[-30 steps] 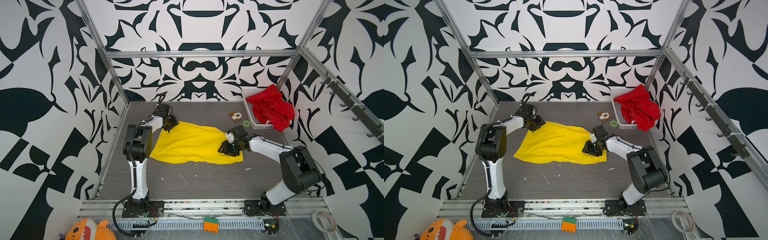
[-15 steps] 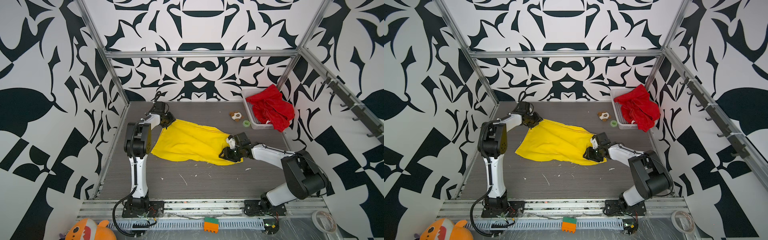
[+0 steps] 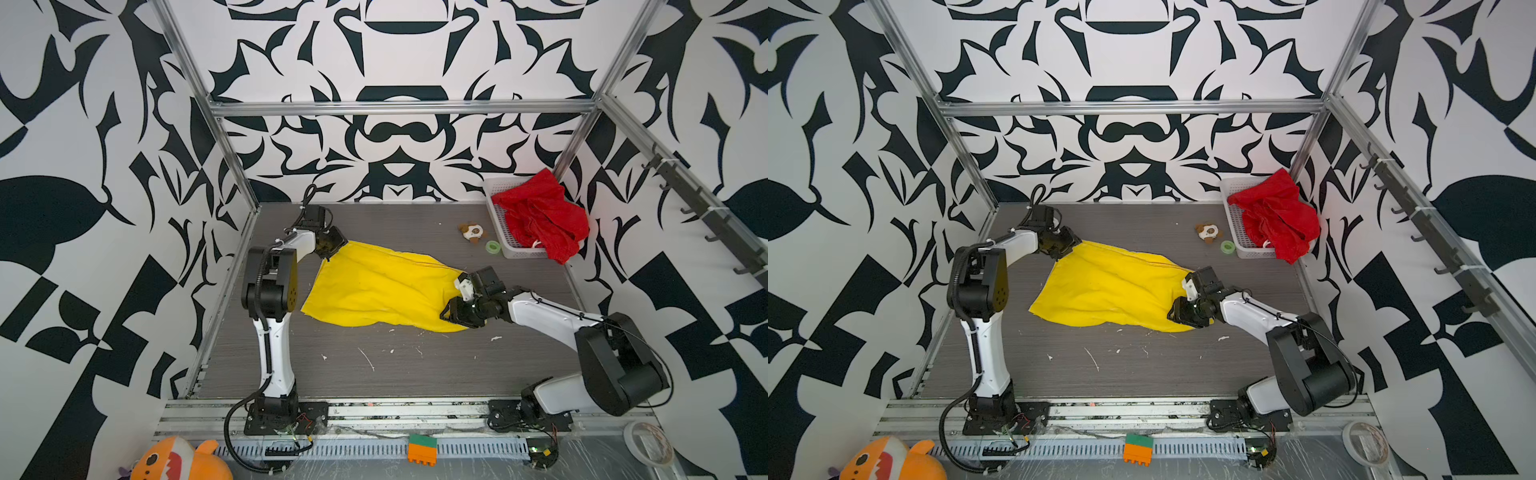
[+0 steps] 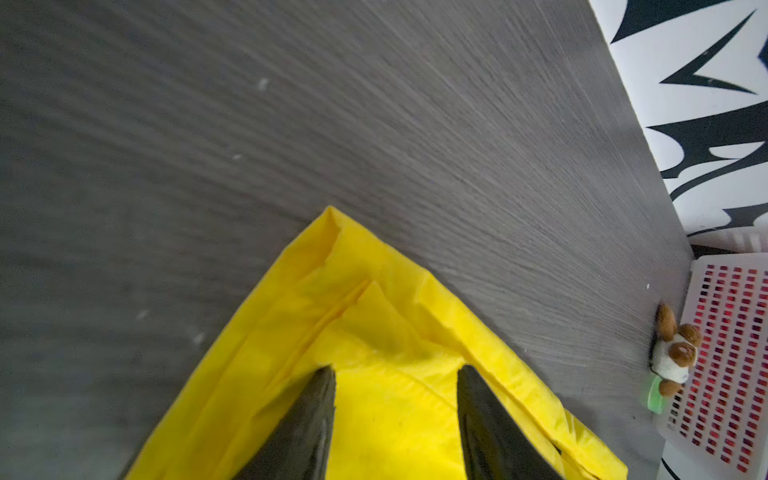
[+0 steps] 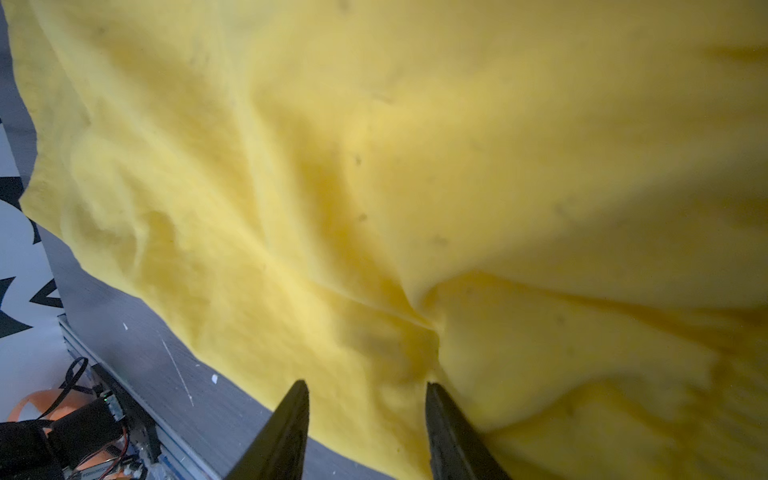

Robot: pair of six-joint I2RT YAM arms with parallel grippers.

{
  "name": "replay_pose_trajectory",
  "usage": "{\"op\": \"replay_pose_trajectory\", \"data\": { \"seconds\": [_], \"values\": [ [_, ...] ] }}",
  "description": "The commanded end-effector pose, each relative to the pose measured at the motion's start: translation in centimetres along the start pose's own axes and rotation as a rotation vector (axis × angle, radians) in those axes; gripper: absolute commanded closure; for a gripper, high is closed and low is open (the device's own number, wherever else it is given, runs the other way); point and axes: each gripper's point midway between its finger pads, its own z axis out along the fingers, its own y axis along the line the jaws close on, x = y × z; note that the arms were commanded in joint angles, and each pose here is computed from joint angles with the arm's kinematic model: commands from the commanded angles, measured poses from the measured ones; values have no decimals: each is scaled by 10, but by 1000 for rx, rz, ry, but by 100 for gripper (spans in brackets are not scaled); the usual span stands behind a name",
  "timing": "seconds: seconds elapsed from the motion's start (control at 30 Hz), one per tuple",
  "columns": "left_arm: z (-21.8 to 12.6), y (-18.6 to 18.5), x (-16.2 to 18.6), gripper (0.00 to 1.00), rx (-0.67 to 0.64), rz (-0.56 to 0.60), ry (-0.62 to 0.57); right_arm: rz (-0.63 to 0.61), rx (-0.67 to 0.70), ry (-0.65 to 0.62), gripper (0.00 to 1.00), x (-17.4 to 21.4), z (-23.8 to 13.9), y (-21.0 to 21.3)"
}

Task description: Fold and stack the shorts

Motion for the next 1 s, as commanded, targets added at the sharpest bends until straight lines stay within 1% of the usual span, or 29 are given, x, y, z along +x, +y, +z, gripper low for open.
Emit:
{"op": "replay_pose_trajectory", "data": {
  "seconds": [0.0,0.07,0.13,0.23,0.3,0.4,0.5,0.6,0.77,0.97],
  "values": [
    [-63,-27,-9,48,48,39,-82,-56,-30,-95,50,-31,-34,33],
    [-85,-34,2,48,66,57,-91,-86,-41,-140,49,-49,-46,47],
    [-99,-30,18,48,69,54,-80,-99,-39,-157,49,-64,-47,53],
    [-110,-16,49,48,68,33,-52,-102,-21,-154,50,-82,-37,55],
    [-112,0,70,48,50,10,-33,-89,-3,-155,50,-94,-27,53],
    [-111,24,97,48,24,-31,-4,-81,11,-151,50,-109,-12,50],
    [-107,47,116,48,-18,-53,19,-66,38,-144,51,-119,-1,43],
    [-102,67,127,48,-68,-66,37,-46,84,-148,51,-124,9,31],
    [-93,99,143,49,-145,-126,80,-13,152,-132,50,-122,21,8],
    [-98,139,162,49,-232,-194,101,58,235,-129,50,-125,26,-31]
  ]
}}
